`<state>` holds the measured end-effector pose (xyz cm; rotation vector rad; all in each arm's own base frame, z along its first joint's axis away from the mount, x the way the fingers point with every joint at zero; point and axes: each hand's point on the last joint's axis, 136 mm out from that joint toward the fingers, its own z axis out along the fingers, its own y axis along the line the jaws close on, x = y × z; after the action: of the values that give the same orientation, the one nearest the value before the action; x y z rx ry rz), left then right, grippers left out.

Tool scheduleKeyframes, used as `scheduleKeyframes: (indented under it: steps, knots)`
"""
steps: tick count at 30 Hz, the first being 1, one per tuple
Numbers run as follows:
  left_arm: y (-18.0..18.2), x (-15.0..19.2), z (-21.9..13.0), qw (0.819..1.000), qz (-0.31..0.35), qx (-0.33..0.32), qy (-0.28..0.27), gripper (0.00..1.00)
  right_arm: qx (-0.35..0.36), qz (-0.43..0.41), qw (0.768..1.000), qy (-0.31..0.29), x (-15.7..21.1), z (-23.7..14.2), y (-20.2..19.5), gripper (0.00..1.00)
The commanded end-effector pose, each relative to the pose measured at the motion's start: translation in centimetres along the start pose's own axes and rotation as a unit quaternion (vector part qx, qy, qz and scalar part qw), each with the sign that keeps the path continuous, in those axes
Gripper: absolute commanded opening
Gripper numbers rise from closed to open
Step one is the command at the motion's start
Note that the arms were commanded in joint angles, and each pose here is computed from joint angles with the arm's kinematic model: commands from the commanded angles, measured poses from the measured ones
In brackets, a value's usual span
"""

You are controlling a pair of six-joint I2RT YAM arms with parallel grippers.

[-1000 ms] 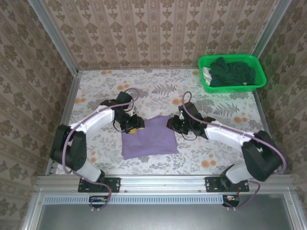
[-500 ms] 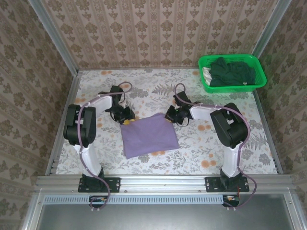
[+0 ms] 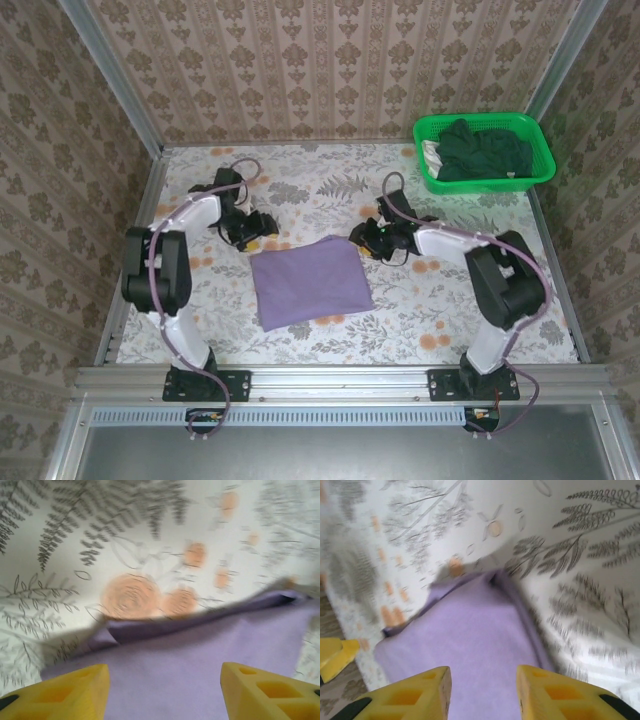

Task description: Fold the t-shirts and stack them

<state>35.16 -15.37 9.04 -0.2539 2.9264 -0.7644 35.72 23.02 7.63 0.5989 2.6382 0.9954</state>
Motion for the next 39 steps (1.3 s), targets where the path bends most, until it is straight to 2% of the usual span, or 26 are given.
scheduleKeyframes:
  steps: [1, 4, 5, 8, 11, 14, 17, 20, 23, 25, 28, 31, 33, 39]
  knots:
    - [-4.8, 3.3, -3.1, 0.997, 0.046, 0.055, 0.006, 0.59, -0.037, -0.014, 0.999, 0.012, 3.4, -2.4, 1.6, 0.38]
    - [-9.1, 9.1, -1.9, 0.979, 0.047, 0.168, 0.107, 0.5, -0.049, -0.024, 0.998, 0.044, 7.5, -2.6, 1.6, 0.31]
    - [-10.0, 11.5, -1.2, 0.97, 0.052, 0.186, 0.145, 0.47, -0.051, -0.025, 0.997, 0.056, 8.8, -2.5, 1.5, 0.29]
    - [-10.7, 16.0, 0.8, 0.959, 0.073, 0.188, 0.199, 0.39, -0.045, -0.017, 0.996, 0.078, 11.6, -1.4, 0.2, 0.21]
    - [-9.2, 18.3, 3.1, 0.957, 0.063, 0.169, 0.226, 0.37, -0.026, -0.006, 0.996, 0.084, 12.8, -0.2, -1.4, 0.16]
    - [-6.9, 19.7, 5.3, 0.961, 0.07, 0.123, 0.236, 0.36, -0.012, -0.003, 0.995, 0.096, 13.6, 0.9, -2.5, 0.15]
    - [-3.3, 20.8, 7.0, 0.966, 0.095, 0.028, 0.238, 0.35, 0.04, -0.008, 0.993, 0.11, 14.2, 1.8, -5.0, 0.14]
    - [0.4, 21.0, 8.2, 0.97, 0.086, -0.042, 0.224, 0.35, 0.096, -0.023, 0.989, 0.112, 14.4, 1.9, -7.9, 0.14]
    - [4.1, 21.0, 8.1, 0.966, 0.092, -0.125, 0.208, 0.36, 0.154, -0.041, 0.981, 0.112, 14.5, 1.4, -10.7, 0.14]
    - [6.1, 20.9, 7.6, 0.961, 0.097, -0.173, 0.195, 0.36, 0.165, -0.048, 0.979, 0.109, 14.5, 1.0, -11.6, 0.13]
    - [8.3, 20.7, 6.7, 0.956, 0.096, -0.22, 0.17, 0.42, 0.171, -0.05, 0.979, 0.101, 14.5, 0.5, -12.5, 0.13]
    - [9.1, 20.4, 5.7, 0.955, 0.09, -0.241, 0.146, 0.46, 0.166, -0.056, 0.981, 0.088, 14.2, 0.1, -12.4, 0.14]
    - [8.7, 20.1, 5.2, 0.959, 0.092, -0.233, 0.132, 0.51, 0.141, -0.063, 0.985, 0.077, 13.9, -0.1, -11.3, 0.16]
    - [2.8, 19.2, 2.8, 0.979, 0.124, -0.122, 0.103, 0.73, 0.048, -0.102, 0.992, 0.051, 13.1, -1.3, -5.6, 0.22]
